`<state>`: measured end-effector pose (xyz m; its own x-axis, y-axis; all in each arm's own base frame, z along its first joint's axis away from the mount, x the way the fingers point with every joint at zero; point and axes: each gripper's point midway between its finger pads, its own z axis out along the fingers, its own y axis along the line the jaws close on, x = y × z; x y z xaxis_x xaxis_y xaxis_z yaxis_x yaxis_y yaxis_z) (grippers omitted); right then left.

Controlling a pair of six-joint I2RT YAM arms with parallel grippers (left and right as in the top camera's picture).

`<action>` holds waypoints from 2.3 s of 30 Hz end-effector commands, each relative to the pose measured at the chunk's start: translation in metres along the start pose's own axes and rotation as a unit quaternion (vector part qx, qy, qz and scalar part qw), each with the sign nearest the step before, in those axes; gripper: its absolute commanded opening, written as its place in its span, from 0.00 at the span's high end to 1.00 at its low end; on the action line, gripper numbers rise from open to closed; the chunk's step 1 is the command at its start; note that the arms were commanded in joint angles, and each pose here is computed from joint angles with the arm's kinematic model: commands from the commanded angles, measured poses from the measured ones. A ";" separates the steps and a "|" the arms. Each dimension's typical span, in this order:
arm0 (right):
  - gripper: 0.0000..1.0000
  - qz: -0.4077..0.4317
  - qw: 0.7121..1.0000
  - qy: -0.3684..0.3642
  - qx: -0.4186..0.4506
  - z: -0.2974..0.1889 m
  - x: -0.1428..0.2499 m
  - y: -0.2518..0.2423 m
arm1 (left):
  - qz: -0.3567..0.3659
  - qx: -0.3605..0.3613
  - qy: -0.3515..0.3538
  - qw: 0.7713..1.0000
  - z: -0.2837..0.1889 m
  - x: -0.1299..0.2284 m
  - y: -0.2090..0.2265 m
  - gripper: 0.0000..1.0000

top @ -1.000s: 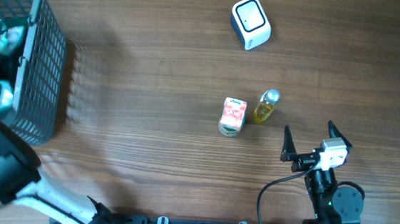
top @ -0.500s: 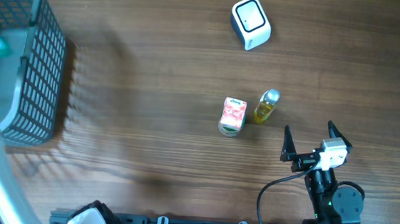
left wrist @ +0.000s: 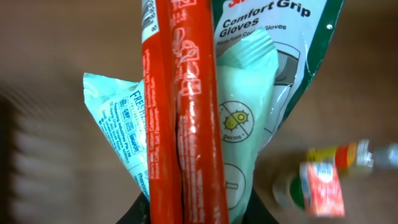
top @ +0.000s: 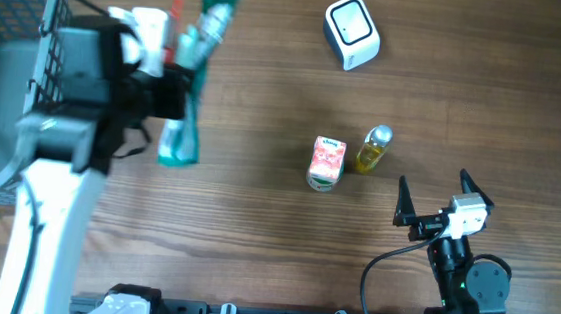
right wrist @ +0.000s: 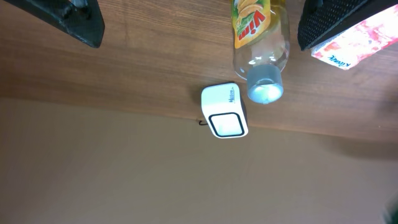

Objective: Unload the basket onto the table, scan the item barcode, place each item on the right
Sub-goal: 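Carry the glove package with the left gripper and lower it onto the table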

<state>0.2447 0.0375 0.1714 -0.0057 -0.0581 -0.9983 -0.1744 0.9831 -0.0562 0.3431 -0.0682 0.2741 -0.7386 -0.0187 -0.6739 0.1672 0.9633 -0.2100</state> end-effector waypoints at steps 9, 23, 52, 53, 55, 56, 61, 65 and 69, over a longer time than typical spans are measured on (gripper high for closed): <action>0.00 0.002 1.000 -0.007 0.007 -0.001 -0.003 -0.002 | -0.037 -0.152 0.132 0.979 0.121 0.113 0.001 0.85; 0.00 0.002 1.000 -0.007 0.007 -0.001 -0.003 -0.002 | 0.027 -0.195 0.196 0.961 0.179 0.181 -0.011 0.65; 0.01 0.002 1.000 -0.007 0.007 -0.001 -0.003 -0.002 | 0.002 -0.125 0.121 0.985 0.126 0.133 -0.038 0.93; 0.00 0.002 1.000 -0.007 0.007 -0.001 -0.003 -0.002 | 0.004 -0.129 0.132 0.983 0.131 0.138 -0.036 0.92; 0.00 0.002 1.000 -0.007 0.007 -0.001 -0.003 -0.002 | 0.006 -0.135 0.144 0.980 0.137 0.145 -0.034 0.91; 0.00 0.002 1.000 -0.007 0.007 -0.001 -0.003 -0.002 | 0.007 -0.136 0.149 0.979 0.139 0.148 -0.033 0.90; 0.00 0.002 1.000 -0.007 0.007 -0.001 -0.003 -0.002 | 0.000 -0.106 0.170 0.980 0.144 0.156 -0.044 0.89; 0.00 0.003 1.000 -0.007 0.007 -0.001 -0.003 -0.002 | 0.002 -0.110 0.179 0.978 0.142 0.161 -0.041 0.89; 0.00 0.003 1.000 -0.007 0.007 -0.001 -0.003 -0.002 | 0.006 -0.125 0.200 0.972 0.137 0.171 -0.035 0.90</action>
<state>0.2447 0.0375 0.1715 -0.0054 -0.0581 -0.9983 -0.1744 0.9831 -0.0562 0.3091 -0.1464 0.0769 -0.9261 0.0417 -0.3749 0.0495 0.9987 -0.0112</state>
